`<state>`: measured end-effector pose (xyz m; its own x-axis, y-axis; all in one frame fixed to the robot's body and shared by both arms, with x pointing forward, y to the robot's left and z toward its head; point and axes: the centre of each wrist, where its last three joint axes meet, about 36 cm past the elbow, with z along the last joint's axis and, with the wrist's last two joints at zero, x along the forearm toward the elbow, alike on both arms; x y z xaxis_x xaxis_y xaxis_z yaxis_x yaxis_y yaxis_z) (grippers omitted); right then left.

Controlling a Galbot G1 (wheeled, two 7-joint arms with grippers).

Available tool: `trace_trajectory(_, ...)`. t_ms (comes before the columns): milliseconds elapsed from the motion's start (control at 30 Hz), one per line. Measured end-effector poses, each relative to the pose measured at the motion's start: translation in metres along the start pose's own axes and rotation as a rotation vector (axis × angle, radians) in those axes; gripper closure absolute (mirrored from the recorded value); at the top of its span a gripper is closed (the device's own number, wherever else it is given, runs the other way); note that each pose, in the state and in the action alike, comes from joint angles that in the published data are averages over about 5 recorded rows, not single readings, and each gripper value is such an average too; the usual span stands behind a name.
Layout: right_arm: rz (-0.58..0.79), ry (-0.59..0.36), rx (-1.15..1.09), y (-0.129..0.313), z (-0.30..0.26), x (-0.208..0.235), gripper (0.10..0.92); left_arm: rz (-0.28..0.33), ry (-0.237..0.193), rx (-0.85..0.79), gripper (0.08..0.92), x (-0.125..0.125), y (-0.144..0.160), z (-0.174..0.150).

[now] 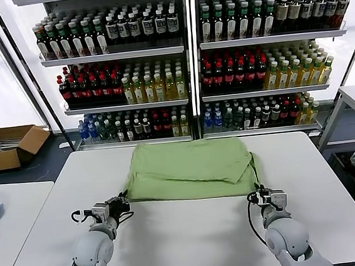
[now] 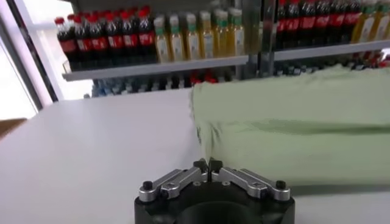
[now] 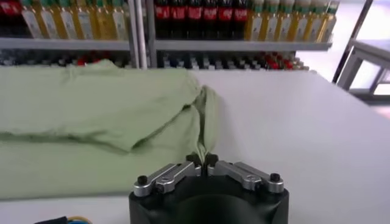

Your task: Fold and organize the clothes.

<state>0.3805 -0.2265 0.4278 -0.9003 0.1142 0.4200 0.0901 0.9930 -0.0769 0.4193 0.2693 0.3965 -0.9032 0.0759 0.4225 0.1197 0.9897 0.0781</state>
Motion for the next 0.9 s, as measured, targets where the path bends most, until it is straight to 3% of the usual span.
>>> trace_trajectory(233,0.05,0.01,0.036,-0.002,0.018,0.058,0.89,0.01,-0.027,-0.027,0.913,0.065,-0.009,0.011)
trace_trajectory(500,0.087,0.088,0.087,-0.004,0.052,0.105,0.886,0.022,0.021,-0.06,0.913,0.122,-0.028,0.045)
trace_trajectory(600,0.09,0.113,0.105,-0.004,0.061,0.114,0.838,0.017,0.035,-0.073,0.913,0.135,-0.031,0.053)
trace_trajectory(767,0.096,0.14,0.127,-0.005,0.07,0.123,0.687,0.013,0.066,-0.084,0.905,0.151,-0.036,0.065)
trace_trajectory(900,0.096,0.148,0.133,-0.007,0.072,0.129,0.565,0.012,0.076,-0.084,0.824,0.162,-0.042,0.07)
